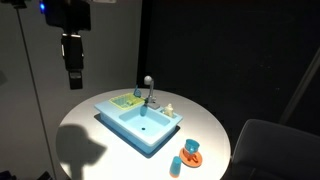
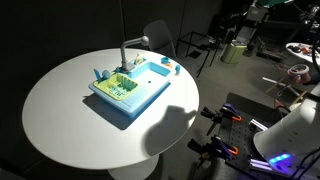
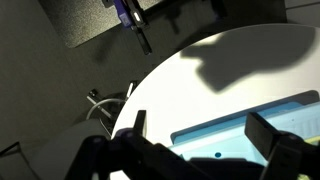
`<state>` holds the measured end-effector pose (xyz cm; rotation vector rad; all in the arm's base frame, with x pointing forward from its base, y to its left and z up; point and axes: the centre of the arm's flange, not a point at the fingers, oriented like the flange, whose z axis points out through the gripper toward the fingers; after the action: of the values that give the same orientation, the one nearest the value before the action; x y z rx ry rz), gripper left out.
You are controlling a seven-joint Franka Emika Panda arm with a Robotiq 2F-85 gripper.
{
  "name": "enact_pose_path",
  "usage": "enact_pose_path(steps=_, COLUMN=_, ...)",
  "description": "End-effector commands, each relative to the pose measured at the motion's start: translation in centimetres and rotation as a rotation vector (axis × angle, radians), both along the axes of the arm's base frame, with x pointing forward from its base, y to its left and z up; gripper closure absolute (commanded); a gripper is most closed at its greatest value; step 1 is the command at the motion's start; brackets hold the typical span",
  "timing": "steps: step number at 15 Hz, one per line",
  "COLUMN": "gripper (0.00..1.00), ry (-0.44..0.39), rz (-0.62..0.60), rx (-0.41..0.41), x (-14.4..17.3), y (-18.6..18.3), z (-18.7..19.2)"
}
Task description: Move the blue and orange cups forward
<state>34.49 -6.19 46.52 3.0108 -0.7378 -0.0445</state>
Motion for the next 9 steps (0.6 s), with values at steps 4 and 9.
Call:
enact_pose_path(steps=4, gripper=0.0, ry=-0.001, rz=0.001, rx=-0.022, x=-0.2, y=-1.3, z=0.1)
enact_pose_path(steps=9, gripper=0.0, ry=0.004, rz=0.031, rx=-0.028, x=-0.1, y=-0.3, z=-0.4)
